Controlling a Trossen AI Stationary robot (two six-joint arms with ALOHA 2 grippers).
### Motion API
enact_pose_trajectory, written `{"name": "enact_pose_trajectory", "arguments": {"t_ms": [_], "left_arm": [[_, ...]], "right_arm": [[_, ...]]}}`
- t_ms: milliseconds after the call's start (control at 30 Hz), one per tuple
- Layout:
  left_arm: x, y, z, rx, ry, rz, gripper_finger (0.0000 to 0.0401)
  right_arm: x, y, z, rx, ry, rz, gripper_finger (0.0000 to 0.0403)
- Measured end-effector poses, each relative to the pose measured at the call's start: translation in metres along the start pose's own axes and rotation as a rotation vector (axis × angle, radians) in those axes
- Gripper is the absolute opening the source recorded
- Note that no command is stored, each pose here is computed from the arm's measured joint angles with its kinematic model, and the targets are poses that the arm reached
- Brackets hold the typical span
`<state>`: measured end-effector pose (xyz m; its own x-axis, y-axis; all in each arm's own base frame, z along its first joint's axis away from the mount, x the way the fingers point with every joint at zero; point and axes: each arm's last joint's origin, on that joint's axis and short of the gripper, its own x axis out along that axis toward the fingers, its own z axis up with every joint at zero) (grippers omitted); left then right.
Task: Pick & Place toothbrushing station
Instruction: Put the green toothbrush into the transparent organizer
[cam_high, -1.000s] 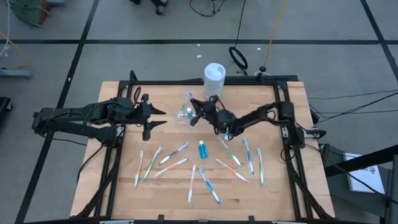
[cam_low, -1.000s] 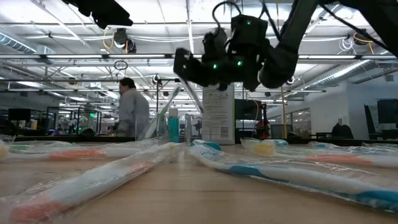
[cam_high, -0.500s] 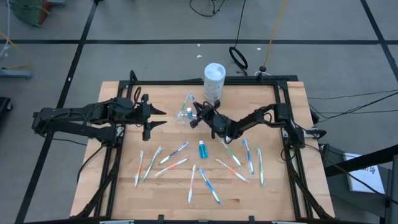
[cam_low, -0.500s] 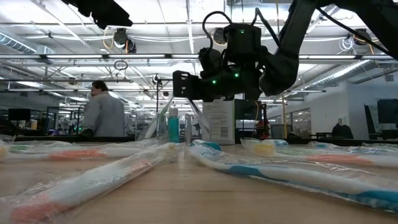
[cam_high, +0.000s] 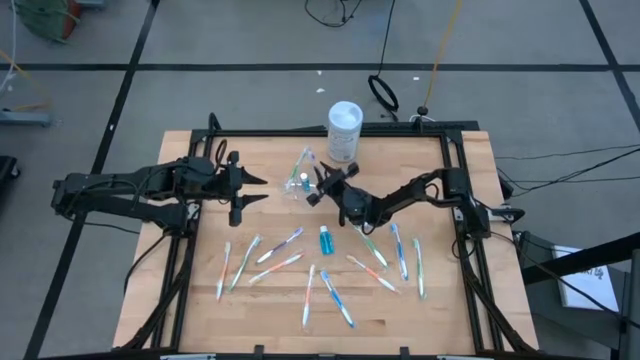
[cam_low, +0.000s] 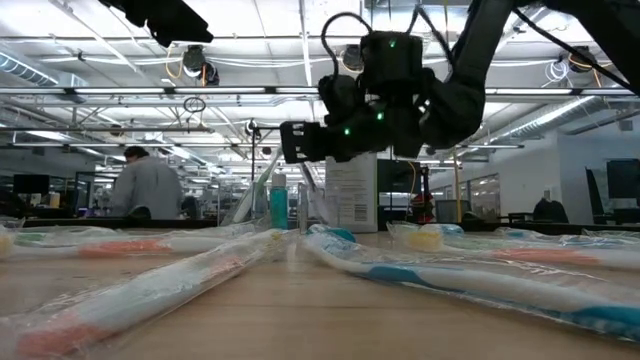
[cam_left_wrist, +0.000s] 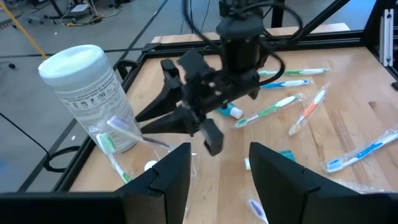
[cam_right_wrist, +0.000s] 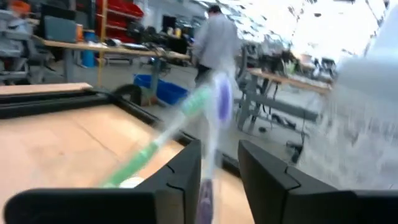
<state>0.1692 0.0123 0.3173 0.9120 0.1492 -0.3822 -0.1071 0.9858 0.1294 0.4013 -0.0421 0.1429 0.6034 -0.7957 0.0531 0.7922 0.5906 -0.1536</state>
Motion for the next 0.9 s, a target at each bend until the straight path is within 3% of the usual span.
{"name": "enact_pose_trajectory", "arguments": {"t_ms": [267,467,733,900], "left_arm": [[0.0,0.0,0.0,-0.003,0.0,0.0,0.017],[0.0,0.0,0.0,-0.034,0.002,-0.001,0.017],[0.0,-0.001,-0.006,-0.113,0.057,-0.004,0.017],[-0.002,-0.002,-0.019,-0.277,0.196,0.007,0.017]], "right_arm": [[-0.03,0.008,0.053,-0.224,-0.059,0.029,0.0129],[-0.061,0.003,0.078,-0.505,0.11,0.17,0.0124],[-0.096,-0.033,0.081,-0.288,0.532,0.409,0.0102],[-0.103,-0.044,0.087,-0.245,0.61,0.453,0.0094]]}}
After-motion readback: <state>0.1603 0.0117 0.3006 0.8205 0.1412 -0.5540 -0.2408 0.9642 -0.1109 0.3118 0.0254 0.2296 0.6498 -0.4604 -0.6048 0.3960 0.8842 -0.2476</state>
